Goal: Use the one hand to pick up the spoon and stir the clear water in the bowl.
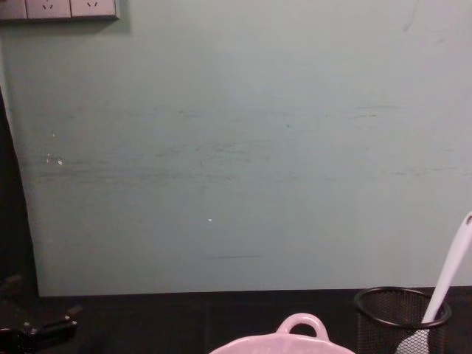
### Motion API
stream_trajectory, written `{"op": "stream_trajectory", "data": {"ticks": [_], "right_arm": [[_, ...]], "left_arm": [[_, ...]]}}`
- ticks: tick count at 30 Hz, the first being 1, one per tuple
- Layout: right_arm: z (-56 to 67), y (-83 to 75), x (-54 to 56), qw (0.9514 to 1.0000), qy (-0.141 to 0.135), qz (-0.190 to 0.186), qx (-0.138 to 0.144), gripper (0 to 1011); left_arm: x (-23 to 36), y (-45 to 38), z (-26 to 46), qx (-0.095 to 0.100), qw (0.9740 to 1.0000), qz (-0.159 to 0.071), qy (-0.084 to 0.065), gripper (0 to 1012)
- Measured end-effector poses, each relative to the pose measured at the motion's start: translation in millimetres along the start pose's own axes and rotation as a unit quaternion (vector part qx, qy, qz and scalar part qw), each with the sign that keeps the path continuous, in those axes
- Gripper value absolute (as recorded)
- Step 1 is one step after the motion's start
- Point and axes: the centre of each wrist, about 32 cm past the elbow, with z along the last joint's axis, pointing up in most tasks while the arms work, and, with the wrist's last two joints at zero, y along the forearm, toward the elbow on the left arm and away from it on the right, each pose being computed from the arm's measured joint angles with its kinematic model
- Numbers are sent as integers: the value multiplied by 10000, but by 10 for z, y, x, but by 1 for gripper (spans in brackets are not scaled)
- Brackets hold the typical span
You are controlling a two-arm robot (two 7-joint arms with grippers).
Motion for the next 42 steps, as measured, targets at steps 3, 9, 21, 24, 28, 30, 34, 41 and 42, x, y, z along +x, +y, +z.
{"op": "stream_trajectory", "data": {"ticks": [3, 9, 21, 24, 28, 30, 34, 41, 42], "right_arm": [[-68, -28, 27, 9999, 44, -99, -44, 1002], [-152, -55, 59, 9996, 169, -232, 16, 1002], [-136, -45, 51, 9997, 156, -189, 9, 1003], [-133, -44, 51, 9997, 154, -184, 6, 1003], [-131, -43, 50, 9997, 152, -177, 0, 1002], [-129, -42, 49, 9997, 150, -174, 0, 1003], [-128, -42, 49, 9997, 148, -171, -2, 1003], [-126, -41, 47, 9998, 145, -165, -4, 1002], [-126, -41, 47, 9998, 144, -164, -4, 1003]], "left_arm": [[0, 0, 0, 0, 10000, 0, 0, 1005], [0, 0, 0, 0, 10000, 0, 0, 1005], [0, 0, 0, 0, 10000, 0, 0, 1005], [0, 0, 0, 0, 10000, 0, 0, 1005], [0, 0, 0, 0, 10000, 0, 0, 1005], [0, 0, 0, 0, 10000, 0, 1, 1005], [0, 0, 0, 0, 10000, 0, 0, 1005], [0, 0, 0, 0, 10000, 0, 0, 1005], [0, 0, 0, 0, 10000, 0, 0, 1005]]}}
